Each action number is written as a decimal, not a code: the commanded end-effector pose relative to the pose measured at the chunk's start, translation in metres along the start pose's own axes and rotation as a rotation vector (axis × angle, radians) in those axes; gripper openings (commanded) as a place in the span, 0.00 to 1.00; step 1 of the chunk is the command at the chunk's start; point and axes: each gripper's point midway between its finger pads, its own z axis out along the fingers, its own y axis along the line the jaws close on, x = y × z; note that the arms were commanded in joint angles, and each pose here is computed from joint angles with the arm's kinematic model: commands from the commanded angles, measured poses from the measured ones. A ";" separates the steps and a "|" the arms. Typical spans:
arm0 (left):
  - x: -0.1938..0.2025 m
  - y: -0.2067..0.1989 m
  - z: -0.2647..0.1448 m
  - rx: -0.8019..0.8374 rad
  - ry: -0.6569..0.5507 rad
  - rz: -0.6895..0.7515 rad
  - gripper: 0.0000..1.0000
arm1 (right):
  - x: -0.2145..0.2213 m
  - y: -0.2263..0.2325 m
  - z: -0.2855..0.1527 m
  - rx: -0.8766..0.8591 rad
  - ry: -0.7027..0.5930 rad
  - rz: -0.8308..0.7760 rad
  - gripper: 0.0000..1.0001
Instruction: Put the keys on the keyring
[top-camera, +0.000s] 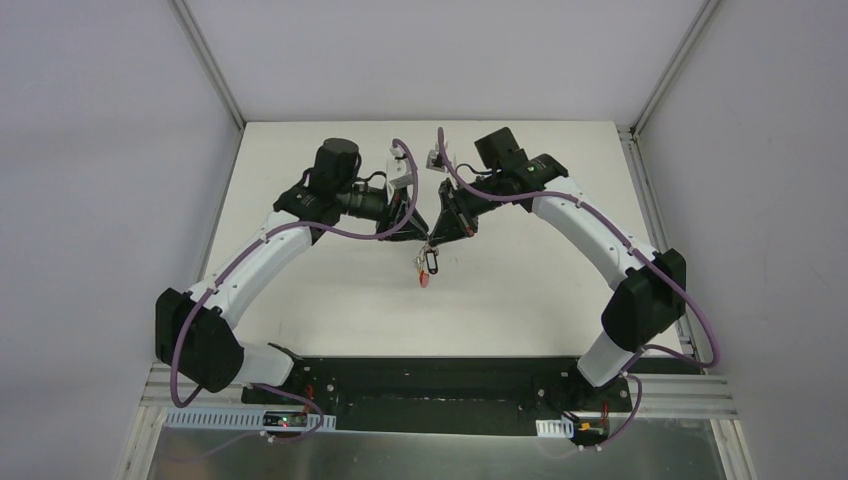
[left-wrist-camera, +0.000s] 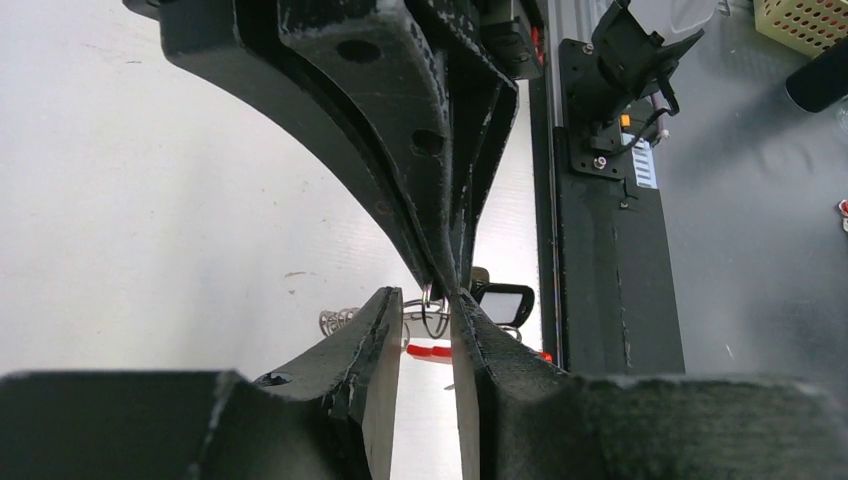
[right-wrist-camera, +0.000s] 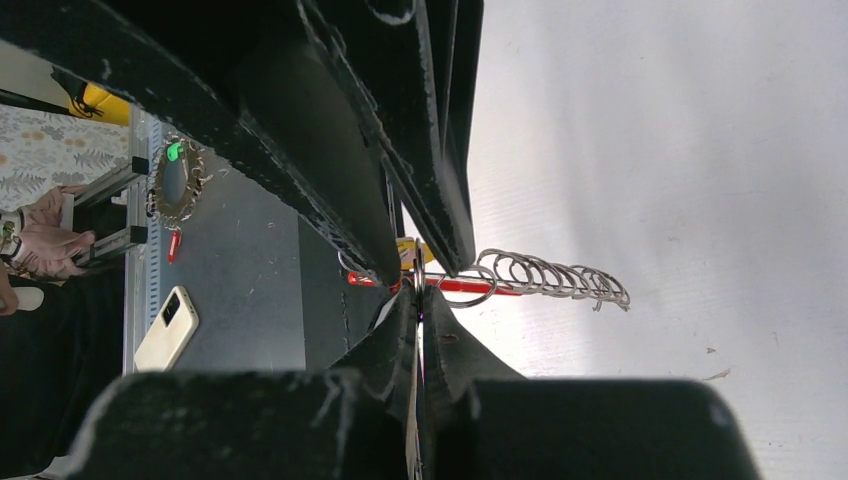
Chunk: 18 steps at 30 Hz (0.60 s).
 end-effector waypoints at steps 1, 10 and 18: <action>-0.008 -0.003 0.007 0.024 -0.021 0.028 0.24 | -0.009 0.010 -0.001 -0.031 -0.021 -0.049 0.00; -0.001 -0.003 0.009 0.034 -0.007 0.009 0.06 | -0.009 0.009 -0.001 -0.025 -0.021 -0.050 0.00; -0.002 -0.007 0.004 0.024 -0.003 0.012 0.00 | -0.006 0.004 -0.004 0.001 -0.021 -0.056 0.00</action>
